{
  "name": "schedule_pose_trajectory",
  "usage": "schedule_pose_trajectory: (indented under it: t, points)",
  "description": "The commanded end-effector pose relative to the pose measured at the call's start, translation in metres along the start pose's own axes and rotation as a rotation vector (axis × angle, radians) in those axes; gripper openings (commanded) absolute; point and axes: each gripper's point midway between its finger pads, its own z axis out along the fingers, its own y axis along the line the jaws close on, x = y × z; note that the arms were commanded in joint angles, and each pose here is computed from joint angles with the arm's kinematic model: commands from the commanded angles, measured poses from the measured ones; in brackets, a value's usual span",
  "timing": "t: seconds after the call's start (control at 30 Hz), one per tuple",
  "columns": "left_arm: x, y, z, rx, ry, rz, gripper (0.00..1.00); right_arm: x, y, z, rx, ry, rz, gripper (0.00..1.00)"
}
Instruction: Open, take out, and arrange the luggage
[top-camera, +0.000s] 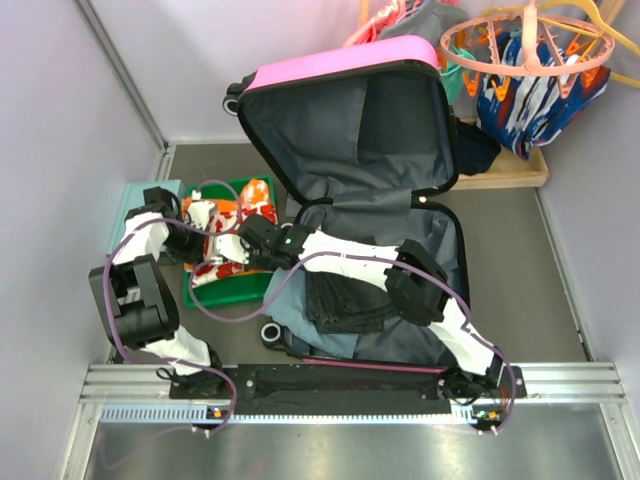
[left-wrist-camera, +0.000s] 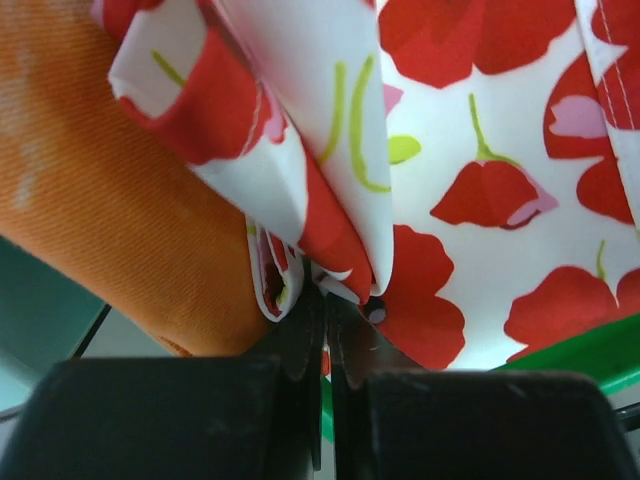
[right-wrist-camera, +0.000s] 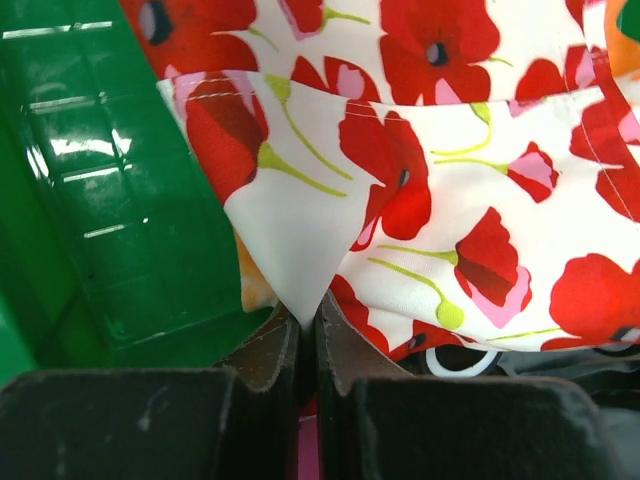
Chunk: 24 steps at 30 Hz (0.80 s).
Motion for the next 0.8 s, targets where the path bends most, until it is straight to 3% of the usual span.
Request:
schedule_pose_trajectory:
  t: [0.0, 0.23, 0.33, 0.37, 0.4, 0.47, 0.5, 0.53, 0.77]
  points:
    - [-0.009, 0.029, 0.007, -0.091, -0.023, 0.01, 0.0, -0.025, 0.003, -0.009, 0.017, -0.051, -0.08, 0.0]
    - [-0.054, 0.045, -0.006, -0.151, -0.179, -0.049, 0.0, -0.022, -0.023, -0.001, 0.112, -0.015, -0.056, 0.0]
    - [-0.054, 0.041, -0.004, -0.117, -0.167, -0.054, 0.0, -0.022, -0.018, -0.005, 0.091, -0.02, -0.057, 0.02]
    - [-0.054, 0.041, -0.003, -0.113, -0.161, -0.056, 0.04, -0.023, -0.016, -0.007, 0.086, -0.029, -0.056, 0.15]
    - [-0.051, 0.041, -0.003, -0.111, -0.15, -0.056, 0.18, -0.03, -0.019, -0.019, 0.096, -0.057, -0.052, 0.23]
    - [-0.046, 0.036, -0.003, -0.104, -0.139, -0.057, 0.31, -0.03, -0.009, -0.024, 0.074, -0.071, -0.052, 0.48]
    - [-0.049, 0.036, -0.009, -0.113, -0.155, -0.053, 0.39, -0.034, -0.007, -0.034, 0.064, -0.094, -0.049, 0.51]
    - [-0.05, 0.036, -0.012, -0.118, -0.161, -0.054, 0.4, -0.039, -0.006, -0.04, 0.063, -0.112, -0.043, 0.55]
    - [-0.084, 0.024, -0.063, -0.125, -0.288, -0.044, 0.43, -0.085, -0.005, -0.107, 0.008, -0.318, 0.061, 0.57]
